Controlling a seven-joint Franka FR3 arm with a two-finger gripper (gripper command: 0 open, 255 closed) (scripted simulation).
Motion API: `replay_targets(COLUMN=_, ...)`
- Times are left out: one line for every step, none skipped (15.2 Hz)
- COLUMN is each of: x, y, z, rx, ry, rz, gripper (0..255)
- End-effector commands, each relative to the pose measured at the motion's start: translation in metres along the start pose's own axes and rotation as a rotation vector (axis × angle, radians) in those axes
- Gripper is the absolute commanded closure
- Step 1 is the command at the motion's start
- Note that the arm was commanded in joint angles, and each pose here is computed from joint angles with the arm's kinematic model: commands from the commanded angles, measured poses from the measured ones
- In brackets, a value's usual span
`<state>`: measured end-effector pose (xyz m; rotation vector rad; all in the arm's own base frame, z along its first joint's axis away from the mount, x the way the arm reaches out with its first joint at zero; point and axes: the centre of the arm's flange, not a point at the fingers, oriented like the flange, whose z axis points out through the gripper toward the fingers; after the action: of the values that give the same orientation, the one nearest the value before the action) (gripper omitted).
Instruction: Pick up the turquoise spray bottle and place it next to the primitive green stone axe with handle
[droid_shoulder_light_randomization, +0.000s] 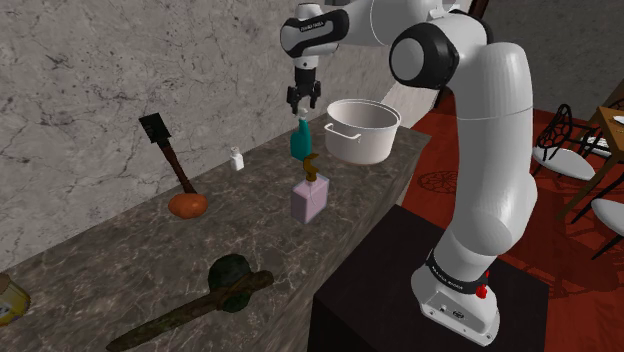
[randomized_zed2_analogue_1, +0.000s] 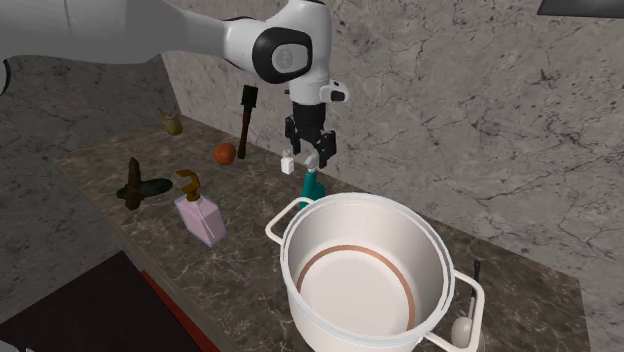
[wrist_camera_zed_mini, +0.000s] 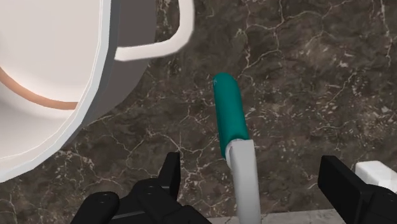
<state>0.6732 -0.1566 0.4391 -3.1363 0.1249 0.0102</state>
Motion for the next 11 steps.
replay_targets(x=0.0002, y=0.0018, z=0.0121, rx=0.0, ry=0.0, rz=0.0, gripper=0)
replay_targets(x=0.0002, y=0.0018, z=0.0174, rx=0.0, ry=0.0, rz=0.0, gripper=0)
replay_targets(x=0.0001, y=0.0018, z=0.0204, rx=0.0, ry=0.0, rz=0.0, gripper=0)
replay_targets(x=0.0002, y=0.0018, z=0.0205, rx=0.0, ry=0.0, rz=0.0, gripper=0)
replay_targets(x=0.0002, y=0.0018, z=0.0205, rx=0.0, ry=0.0, rz=0.0, gripper=0)
replay_targets(x=0.0002, y=0.0018, z=0.0205, rx=0.0, ry=0.0, rz=0.0, gripper=0)
replay_targets(x=0.0002, y=0.0018, z=0.0205, rx=0.0, ry=0.0, rz=0.0, gripper=0)
replay_targets(x=0.0002, y=0.0018, z=0.0205, rx=0.0, ry=0.0, rz=0.0, gripper=0)
replay_targets(x=0.0002, y=0.0018, z=0.0205, rx=0.0, ry=0.0, rz=0.0, gripper=0)
replay_targets(x=0.0002, y=0.0018, z=0.0204, rx=0.0, ry=0.0, rz=0.0, gripper=0)
replay_targets(x=0.0002, y=0.0018, z=0.0204, rx=0.0, ry=0.0, rz=0.0, gripper=255)
